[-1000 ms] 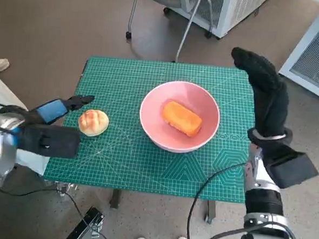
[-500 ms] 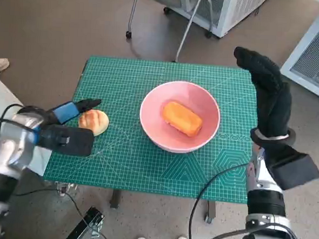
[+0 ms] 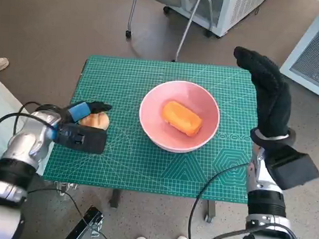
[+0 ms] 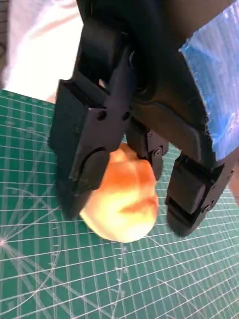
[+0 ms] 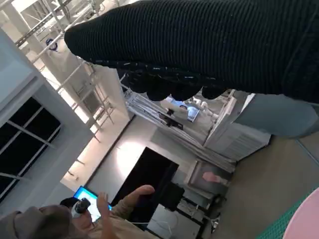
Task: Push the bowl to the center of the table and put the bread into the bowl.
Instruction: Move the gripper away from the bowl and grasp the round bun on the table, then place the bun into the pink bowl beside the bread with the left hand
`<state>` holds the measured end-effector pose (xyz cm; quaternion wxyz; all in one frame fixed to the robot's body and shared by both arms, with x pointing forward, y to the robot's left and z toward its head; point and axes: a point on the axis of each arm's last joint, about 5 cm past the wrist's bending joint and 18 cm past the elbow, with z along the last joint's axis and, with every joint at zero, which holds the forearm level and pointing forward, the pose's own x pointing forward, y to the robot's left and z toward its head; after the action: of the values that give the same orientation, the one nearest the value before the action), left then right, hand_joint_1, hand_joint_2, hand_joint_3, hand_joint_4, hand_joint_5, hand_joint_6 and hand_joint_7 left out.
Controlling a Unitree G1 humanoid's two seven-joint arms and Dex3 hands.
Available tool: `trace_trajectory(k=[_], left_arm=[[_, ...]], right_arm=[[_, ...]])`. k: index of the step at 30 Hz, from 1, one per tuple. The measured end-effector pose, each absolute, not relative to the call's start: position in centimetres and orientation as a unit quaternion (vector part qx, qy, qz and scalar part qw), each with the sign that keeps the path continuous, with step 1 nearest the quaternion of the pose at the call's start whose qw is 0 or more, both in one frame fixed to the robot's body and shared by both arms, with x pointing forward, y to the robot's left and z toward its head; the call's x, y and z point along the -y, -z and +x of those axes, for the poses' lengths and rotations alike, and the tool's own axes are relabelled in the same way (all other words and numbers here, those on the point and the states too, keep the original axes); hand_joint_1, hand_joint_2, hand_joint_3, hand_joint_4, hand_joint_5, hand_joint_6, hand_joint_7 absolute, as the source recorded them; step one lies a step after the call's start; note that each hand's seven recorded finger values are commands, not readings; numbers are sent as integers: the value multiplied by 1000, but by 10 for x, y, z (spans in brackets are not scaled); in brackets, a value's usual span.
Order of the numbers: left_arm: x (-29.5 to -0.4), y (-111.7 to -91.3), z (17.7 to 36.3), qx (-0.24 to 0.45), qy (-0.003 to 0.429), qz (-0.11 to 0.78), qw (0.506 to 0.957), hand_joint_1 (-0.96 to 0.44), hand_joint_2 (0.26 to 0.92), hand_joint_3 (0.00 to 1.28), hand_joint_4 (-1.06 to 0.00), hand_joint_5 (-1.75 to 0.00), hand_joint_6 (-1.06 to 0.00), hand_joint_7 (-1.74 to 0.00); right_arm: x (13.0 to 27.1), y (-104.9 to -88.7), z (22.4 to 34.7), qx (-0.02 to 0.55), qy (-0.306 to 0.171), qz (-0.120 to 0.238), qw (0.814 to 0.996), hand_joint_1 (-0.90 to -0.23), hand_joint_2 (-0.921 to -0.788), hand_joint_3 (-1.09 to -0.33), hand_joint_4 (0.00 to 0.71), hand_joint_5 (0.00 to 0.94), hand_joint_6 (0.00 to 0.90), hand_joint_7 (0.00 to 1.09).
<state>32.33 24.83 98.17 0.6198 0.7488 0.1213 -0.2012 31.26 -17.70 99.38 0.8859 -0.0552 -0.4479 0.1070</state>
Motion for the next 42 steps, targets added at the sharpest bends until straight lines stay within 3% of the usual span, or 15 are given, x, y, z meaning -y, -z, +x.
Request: trace_trajectory(k=[2, 5, 18, 30, 42], left_arm=[[-248, -981, 324, -110, 202, 751, 619, 6, 920, 119, -588, -1297, -627, -997], [-249, -980, 323, -95, 204, 751, 621, 3, 920, 103, -588, -1366, -673, -978], [-250, -992, 324, -70, 199, 734, 645, 1, 920, 81, -629, -1317, -673, -1035], [-248, -1057, 320, 37, 108, 717, 688, 2, 920, 58, -701, -1162, -637, -1152], [-213, -1116, 294, 193, 48, 682, 704, 2, 918, 47, -690, -1170, -678, -1111]], right_arm=[[177, -994, 312, 448, -107, -55, 886, -450, -916, -641, 464, 10, 154, 934], [177, -993, 312, 448, -106, -54, 886, -454, -919, -634, 464, 10, 154, 934], [177, -992, 311, 447, -104, -46, 887, -450, -920, -633, 465, 10, 154, 932], [176, -991, 312, 446, -104, -43, 888, -447, -920, -635, 466, 11, 156, 928], [175, -991, 311, 446, -105, -40, 888, -452, -921, -632, 466, 10, 157, 927]])
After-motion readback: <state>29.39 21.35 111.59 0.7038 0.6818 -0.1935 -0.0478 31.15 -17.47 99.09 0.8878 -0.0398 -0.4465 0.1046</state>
